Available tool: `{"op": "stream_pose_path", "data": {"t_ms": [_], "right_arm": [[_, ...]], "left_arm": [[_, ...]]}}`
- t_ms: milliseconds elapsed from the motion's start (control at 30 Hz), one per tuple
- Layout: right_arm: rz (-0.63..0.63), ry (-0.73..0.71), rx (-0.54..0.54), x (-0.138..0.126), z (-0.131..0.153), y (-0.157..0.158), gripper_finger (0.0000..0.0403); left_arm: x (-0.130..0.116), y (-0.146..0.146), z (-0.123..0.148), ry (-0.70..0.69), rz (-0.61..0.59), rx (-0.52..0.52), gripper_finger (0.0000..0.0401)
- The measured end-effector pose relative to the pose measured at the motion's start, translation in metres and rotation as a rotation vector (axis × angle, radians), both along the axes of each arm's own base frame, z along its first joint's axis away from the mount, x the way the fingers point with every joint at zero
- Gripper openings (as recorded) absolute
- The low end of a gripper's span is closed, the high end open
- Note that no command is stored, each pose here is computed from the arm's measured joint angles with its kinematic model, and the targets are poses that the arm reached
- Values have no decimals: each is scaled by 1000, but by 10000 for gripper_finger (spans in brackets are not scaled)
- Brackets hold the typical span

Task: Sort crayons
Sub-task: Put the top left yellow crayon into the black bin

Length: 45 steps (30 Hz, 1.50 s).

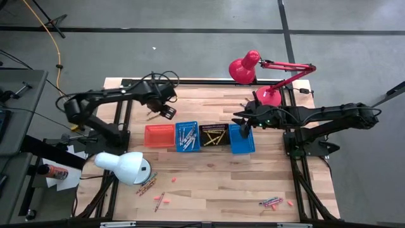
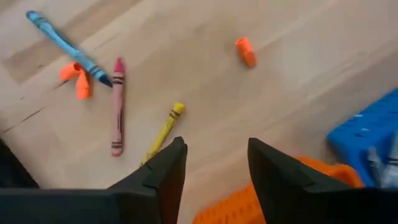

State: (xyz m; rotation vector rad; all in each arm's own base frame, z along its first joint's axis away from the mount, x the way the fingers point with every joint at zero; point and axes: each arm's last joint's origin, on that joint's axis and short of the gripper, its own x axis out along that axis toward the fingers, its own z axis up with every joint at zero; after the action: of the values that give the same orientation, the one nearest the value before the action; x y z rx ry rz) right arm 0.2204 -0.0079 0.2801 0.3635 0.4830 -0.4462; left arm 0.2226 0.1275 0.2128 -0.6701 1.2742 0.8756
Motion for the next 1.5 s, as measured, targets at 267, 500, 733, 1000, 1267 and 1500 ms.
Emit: {"op": "stream_pose_path", "data": {"t_ms": [267,500,733,1000,1267,1500], "right_arm": [[-40,-23,49,0,0,0,158],[-60,-35,79,0,0,0,158],[-72,-42,96,0,0,0,158],[-72,-40,96,0,0,0,158],[-73,-40,96,0,0,0,158],[-73,-38,96,0,0,0,158]], "left_arm": [[8,19,-41,142,-35,-77,161],[4,32,-61,217,-81,-128,161],[-5,44,-73,242,-82,-219,161],[-8,46,-86,303,-110,-298,161],[-7,47,-90,330,-191,-295,105],[-9,47,-92,366,-253,-285,12]]}}
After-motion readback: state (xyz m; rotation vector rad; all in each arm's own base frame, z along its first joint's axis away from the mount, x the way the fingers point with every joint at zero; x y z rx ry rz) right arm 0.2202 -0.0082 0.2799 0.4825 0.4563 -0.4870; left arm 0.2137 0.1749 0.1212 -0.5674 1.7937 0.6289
